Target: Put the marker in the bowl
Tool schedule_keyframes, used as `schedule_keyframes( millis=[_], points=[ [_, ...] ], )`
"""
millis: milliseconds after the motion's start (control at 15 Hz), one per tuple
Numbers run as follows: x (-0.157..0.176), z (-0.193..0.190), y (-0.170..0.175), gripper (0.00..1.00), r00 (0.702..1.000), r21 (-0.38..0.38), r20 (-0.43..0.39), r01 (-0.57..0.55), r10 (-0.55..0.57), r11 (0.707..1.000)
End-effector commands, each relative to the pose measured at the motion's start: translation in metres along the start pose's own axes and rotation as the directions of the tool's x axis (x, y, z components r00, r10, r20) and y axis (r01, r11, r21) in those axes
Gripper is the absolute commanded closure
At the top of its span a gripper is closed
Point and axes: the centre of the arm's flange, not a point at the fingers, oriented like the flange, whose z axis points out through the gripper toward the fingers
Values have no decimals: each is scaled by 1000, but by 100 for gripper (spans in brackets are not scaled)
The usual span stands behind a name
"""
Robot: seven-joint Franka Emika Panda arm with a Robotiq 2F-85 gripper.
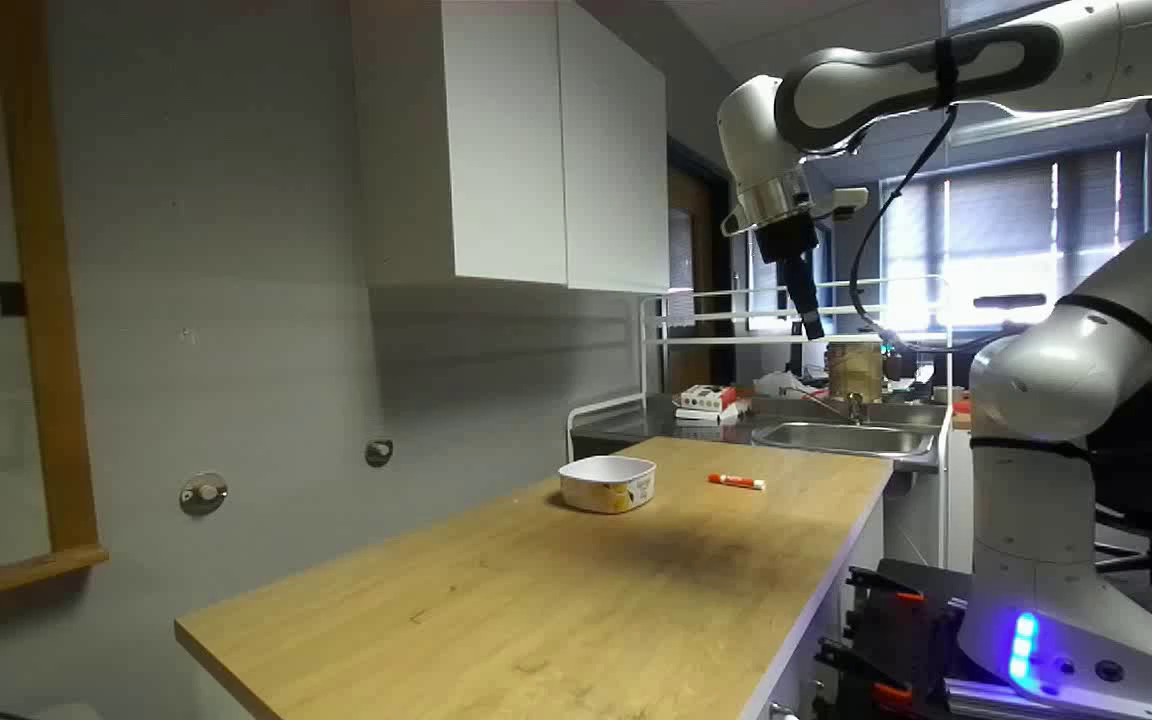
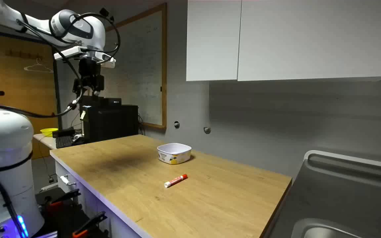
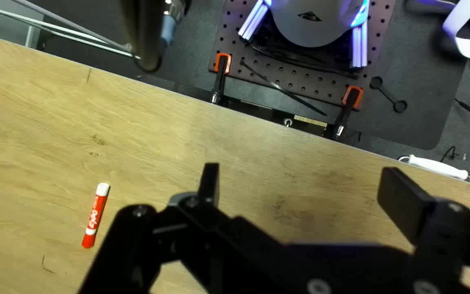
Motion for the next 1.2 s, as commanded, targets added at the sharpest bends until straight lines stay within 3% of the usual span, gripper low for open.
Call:
schedule_keyframes(
  millis=[0, 667, 1133],
  points=[
    [0, 0, 0, 0, 1000, 0, 0, 0, 0, 1000],
    [9, -3, 6, 0, 1000, 6, -7, -9, 9, 1000],
    [88, 12, 73, 0, 999, 67, -9, -52, 53, 996]
  ],
)
